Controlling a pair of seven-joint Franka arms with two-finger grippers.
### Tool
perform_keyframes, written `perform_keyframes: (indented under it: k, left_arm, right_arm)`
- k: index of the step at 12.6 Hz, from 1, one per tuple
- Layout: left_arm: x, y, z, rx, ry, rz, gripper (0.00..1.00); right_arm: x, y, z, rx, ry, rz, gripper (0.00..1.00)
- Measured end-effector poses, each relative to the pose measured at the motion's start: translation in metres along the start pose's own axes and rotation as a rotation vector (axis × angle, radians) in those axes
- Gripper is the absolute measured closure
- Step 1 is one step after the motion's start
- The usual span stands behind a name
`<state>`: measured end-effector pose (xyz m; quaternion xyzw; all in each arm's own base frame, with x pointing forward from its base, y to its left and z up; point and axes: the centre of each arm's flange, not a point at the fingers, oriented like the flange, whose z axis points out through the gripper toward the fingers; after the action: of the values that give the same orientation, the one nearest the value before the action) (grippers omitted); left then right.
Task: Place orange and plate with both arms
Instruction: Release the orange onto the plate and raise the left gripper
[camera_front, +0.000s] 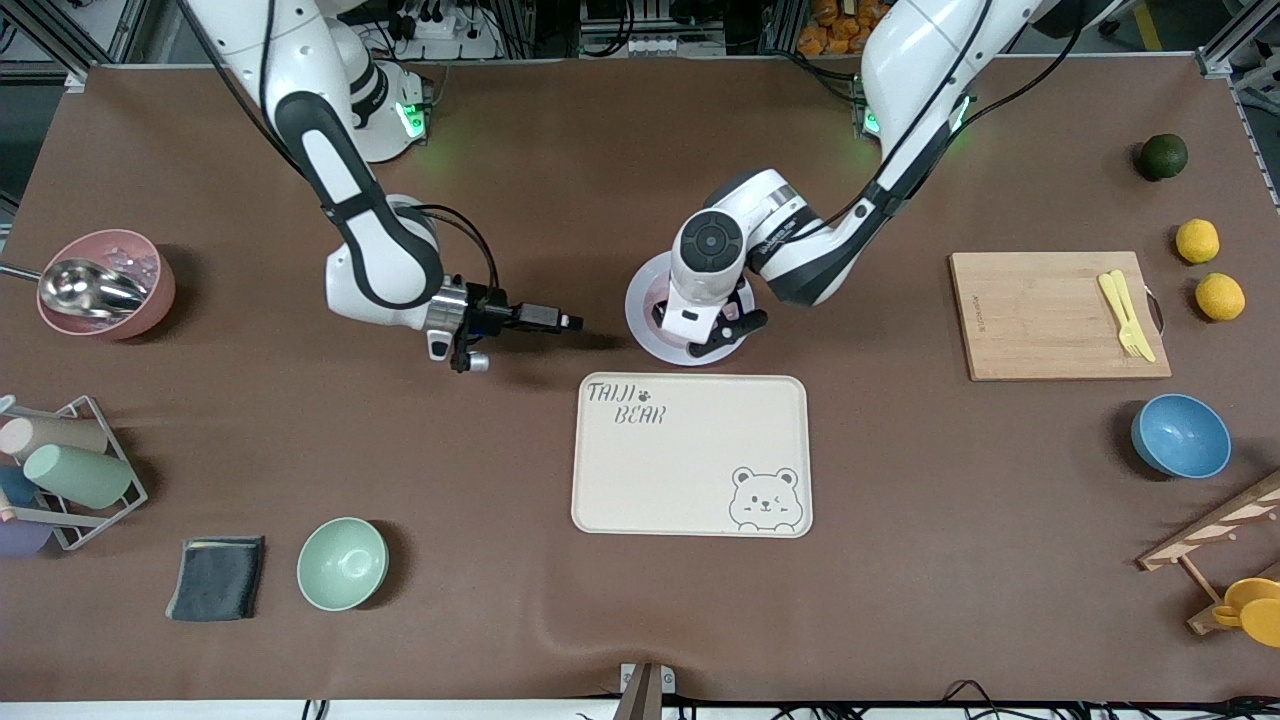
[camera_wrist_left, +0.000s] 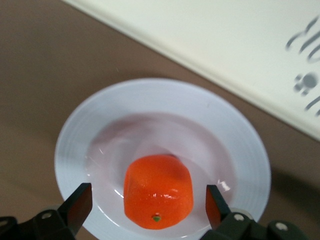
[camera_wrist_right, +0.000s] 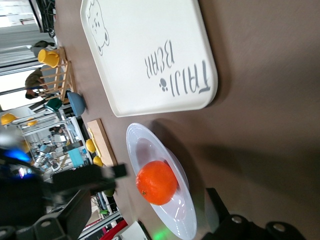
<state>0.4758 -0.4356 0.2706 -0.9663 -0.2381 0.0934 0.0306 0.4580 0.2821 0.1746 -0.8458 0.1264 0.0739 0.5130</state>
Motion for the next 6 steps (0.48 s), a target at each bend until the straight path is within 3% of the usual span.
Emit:
perform_keyframes:
  k: [3,5,6]
  left_arm:
    - [0.048,-0.013,-0.057,0.025,0.099,-0.001,0.0]
    - [0.089,-0.029,-0.08,0.008,0.125,0.004,0.0]
    - [0.109,-0.039,-0.091,-0.005,0.131,0.012,0.0]
  right_arm:
    - [-0.003,0.016,0.011,0.004,-0.002,0.008,0.04]
    - [-0.01,0.013,0.02,0.027,-0.001,0.02,0.17]
    - [-0.016,0.01,0.029,0.037,-0.005,0.015,0.17]
